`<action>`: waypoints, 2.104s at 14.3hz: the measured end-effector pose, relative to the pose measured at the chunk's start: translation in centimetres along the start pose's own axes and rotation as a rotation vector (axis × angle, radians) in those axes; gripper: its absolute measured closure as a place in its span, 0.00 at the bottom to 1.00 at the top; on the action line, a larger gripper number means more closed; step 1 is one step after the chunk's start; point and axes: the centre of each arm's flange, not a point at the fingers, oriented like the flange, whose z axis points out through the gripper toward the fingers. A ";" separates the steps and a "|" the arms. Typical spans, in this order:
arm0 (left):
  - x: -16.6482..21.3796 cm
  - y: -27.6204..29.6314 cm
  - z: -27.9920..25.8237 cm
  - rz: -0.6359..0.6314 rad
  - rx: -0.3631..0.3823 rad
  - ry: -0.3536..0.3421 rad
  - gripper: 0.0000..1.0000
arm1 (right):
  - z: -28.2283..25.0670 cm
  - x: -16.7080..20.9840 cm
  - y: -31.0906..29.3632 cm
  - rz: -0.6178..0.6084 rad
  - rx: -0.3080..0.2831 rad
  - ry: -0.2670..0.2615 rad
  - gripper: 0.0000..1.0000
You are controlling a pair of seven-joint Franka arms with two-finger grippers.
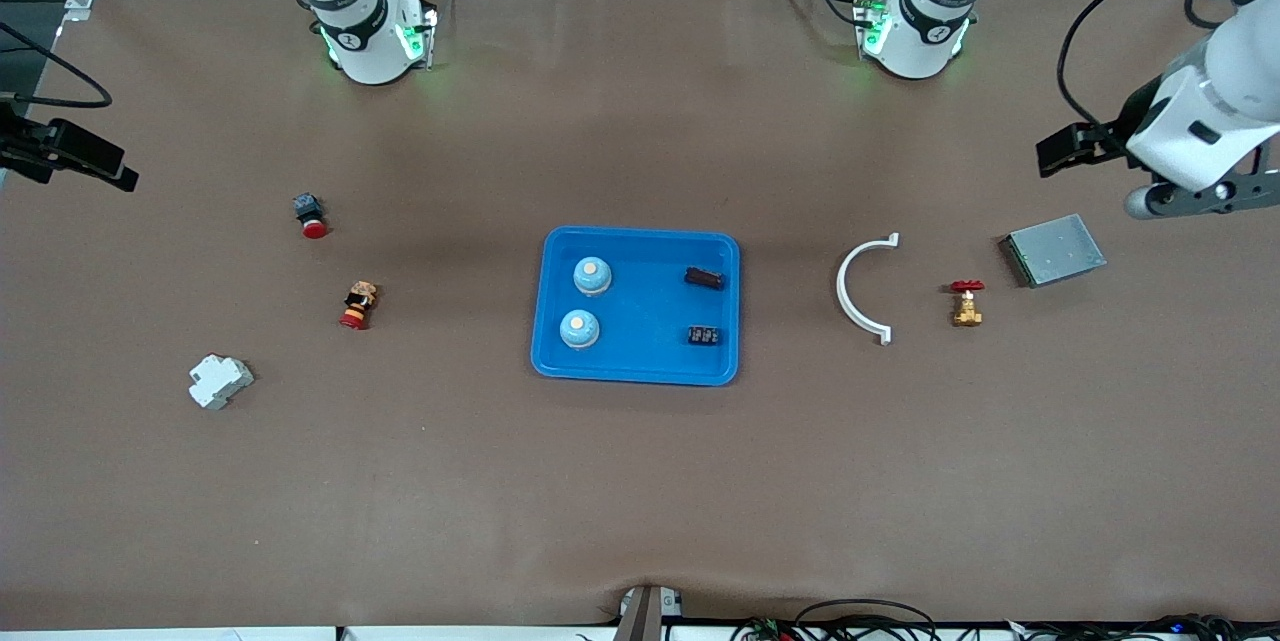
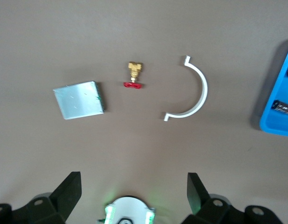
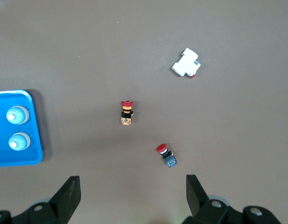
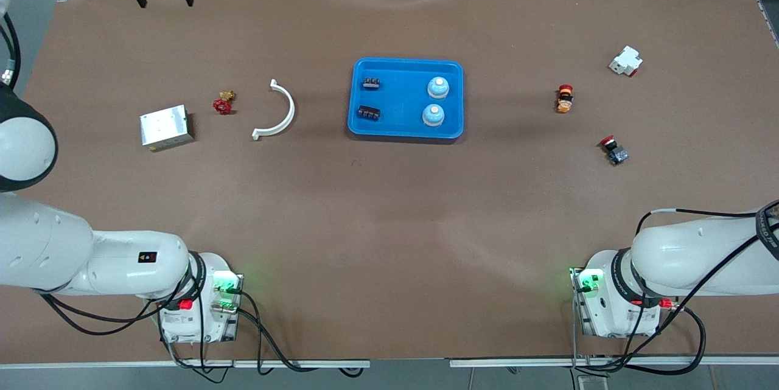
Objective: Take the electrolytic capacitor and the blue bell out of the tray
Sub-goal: 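Reach the left gripper to a capacitor while the right gripper reaches a bell, then grasp the capacitor with the left gripper while the right gripper grasps a bell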
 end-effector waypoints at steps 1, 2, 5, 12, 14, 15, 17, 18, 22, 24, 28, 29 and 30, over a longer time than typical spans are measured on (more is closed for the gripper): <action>0.1 0.7 0.8 -0.023 -0.025 -0.012 0.00 | 0.0 0.0 0.0 0.000 0.000 0.000 0.00; 0.3 1.3 1.7 -0.056 -0.053 -0.026 0.00 | -0.1 0.0 0.0 0.000 0.000 0.002 0.00; 0.7 2.9 4.9 -0.149 -0.116 -0.061 0.00 | -0.5 0.0 0.1 0.001 0.001 0.011 0.00; -1.6 13.2 9.5 -0.280 -0.107 -0.023 0.00 | 0.1 -0.6 -6.4 0.021 0.040 -0.009 0.00; -2.1 15.3 11.2 -0.294 -0.123 0.009 0.00 | 0.4 -1.6 -11.3 0.073 0.045 -0.021 0.00; -2.3 16.1 12.1 -0.314 -0.130 0.020 0.00 | 0.9 -2.1 -13.6 0.077 0.043 -0.028 0.00; -2.8 18.0 14.1 -0.374 -0.150 0.041 0.00 | 2.6 -2.2 -18.2 0.072 0.046 -0.033 0.00; -3.0 18.8 15.1 -0.419 -0.162 0.048 0.00 | 3.9 -2.0 -20.5 0.077 0.053 -0.033 0.00; -3.8 24.0 19.6 -0.609 -0.212 0.025 0.00 | 11.9 -1.8 -29.8 0.065 0.042 -0.085 0.00; -3.8 26.4 21.7 -0.695 -0.250 0.014 0.00 | 16.0 -1.1 -32.7 0.047 0.039 -0.090 0.00; -4.0 29.4 25.0 -0.799 -0.294 -0.009 0.00 | 22.2 0.6 -34.8 0.045 0.048 -0.083 0.00; -4.1 30.0 25.9 -0.831 -0.296 -0.011 0.00 | 23.7 0.8 -35.2 0.045 0.056 -0.072 0.00; -4.1 30.6 26.6 -0.860 -0.292 -0.012 0.00 | 25.5 0.8 -35.7 0.042 0.062 -0.063 0.00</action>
